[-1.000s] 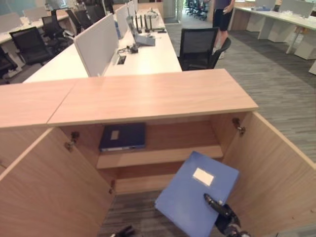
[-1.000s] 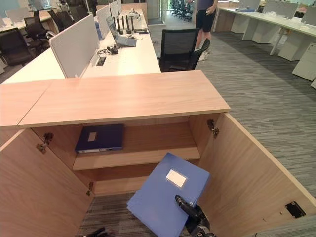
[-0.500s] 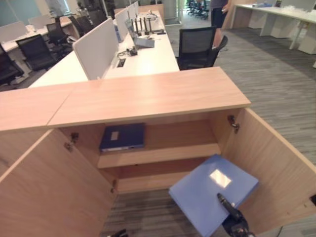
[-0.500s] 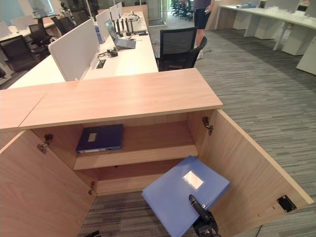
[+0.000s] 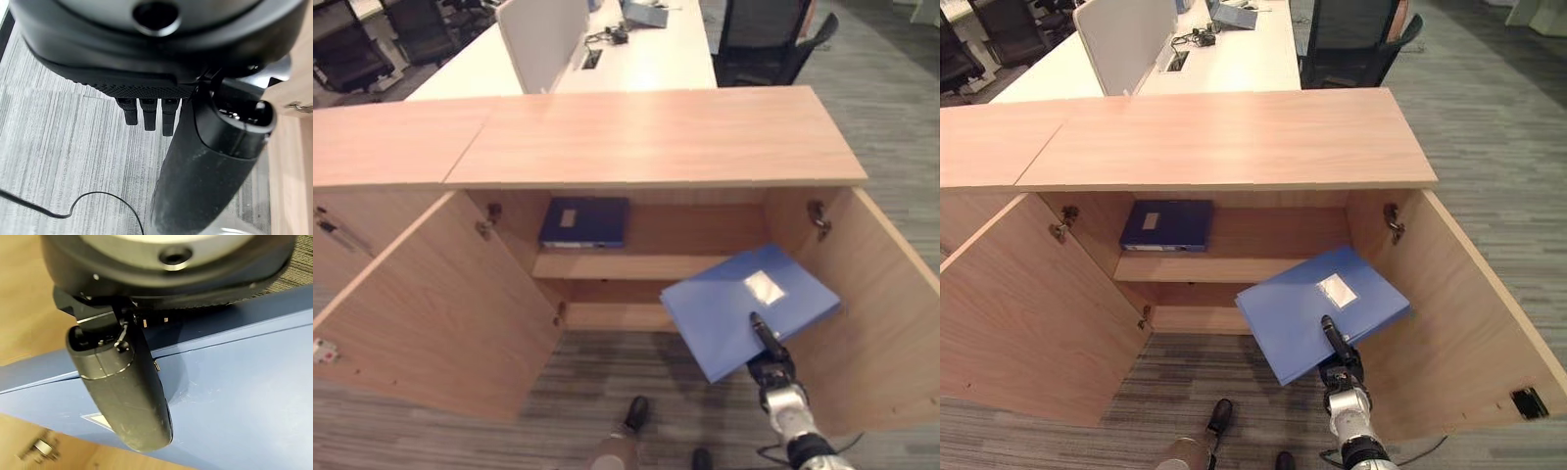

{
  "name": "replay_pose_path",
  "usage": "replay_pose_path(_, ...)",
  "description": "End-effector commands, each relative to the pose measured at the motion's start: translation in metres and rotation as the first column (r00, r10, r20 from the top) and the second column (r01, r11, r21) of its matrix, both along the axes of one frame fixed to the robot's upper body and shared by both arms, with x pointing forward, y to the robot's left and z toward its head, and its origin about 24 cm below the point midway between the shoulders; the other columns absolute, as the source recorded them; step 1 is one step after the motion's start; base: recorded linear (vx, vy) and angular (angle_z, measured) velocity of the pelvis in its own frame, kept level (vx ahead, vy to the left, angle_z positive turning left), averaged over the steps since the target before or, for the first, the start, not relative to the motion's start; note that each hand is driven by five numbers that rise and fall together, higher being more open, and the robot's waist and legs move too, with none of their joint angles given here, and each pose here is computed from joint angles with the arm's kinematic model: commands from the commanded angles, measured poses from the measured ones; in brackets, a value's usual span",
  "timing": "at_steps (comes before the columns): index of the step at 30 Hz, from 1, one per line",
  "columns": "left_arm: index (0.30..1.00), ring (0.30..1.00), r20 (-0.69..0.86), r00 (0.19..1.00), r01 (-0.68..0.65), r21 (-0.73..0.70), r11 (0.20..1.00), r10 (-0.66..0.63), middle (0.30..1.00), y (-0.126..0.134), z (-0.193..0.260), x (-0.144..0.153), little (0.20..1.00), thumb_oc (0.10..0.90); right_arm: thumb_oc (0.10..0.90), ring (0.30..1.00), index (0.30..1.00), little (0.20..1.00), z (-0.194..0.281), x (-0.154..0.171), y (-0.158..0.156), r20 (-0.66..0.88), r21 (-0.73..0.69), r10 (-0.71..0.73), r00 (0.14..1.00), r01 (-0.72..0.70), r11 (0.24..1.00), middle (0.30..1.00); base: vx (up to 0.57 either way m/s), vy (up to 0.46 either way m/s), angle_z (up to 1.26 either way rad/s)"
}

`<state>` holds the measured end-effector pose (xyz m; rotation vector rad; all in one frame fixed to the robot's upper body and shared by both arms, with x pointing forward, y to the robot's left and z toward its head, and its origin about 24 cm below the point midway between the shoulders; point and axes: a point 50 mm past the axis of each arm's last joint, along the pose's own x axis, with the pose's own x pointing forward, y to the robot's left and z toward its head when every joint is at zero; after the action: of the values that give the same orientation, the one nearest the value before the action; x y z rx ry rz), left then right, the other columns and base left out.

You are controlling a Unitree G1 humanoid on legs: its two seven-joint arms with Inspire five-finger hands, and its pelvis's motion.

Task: Put the empty folder in the office cabinet

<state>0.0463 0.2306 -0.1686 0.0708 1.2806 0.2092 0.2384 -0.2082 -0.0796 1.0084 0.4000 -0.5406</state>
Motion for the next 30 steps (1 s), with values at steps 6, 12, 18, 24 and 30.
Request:
replay_pose_path(6,0.9,0.9,0.114,0.989,0.074,0.133,0.988,-0.09,0.9,0.032,0.016,0.027,0.9,0.8,0.4,0.3,0.3,0.3,0.022,0.009,0.0,0.178,0.013,-0.014,0.984,0.012,1.0,0.3,0.26,0.297,-0.08)
replay_pose_path(12,0.9,0.9,0.129,0.988,0.059,0.157,0.986,-0.08,0.9,0.04,0.019,0.034,0.9,0.8,0.4,0.3,0.3,0.3,0.019,0.007,0.009,0.172,0.014,0.022,0.985,-0.025,1.0,0.3,0.12,0.153,-0.14)
replay_pose_path(18,0.9,0.9,0.151,0.985,0.058,0.158,0.986,-0.083,0.9,0.044,0.022,0.039,0.9,0.8,0.4,0.3,0.3,0.3,0.027,0.023,0.022,0.199,0.025,0.053,0.979,-0.059,0.998,0.3,0.05,0.11,-0.31)
replay_pose_path(24,0.9,0.9,0.145,0.986,0.059,0.159,0.985,-0.083,0.9,0.045,0.022,0.038,0.9,0.8,0.4,0.3,0.3,0.3,0.039,0.039,0.021,0.237,0.029,0.028,0.971,-0.036,0.999,0.3,0.18,0.056,-0.13)
replay_pose_path(30,0.9,0.9,0.115,0.978,0.153,0.16,0.975,-0.172,0.9,0.037,0.019,0.037,0.9,0.8,0.4,0.3,0.3,0.3,0.055,0.051,0.0,0.28,0.004,-0.028,0.96,0.028,1.0,0.3,0.19,-0.031,0.44)
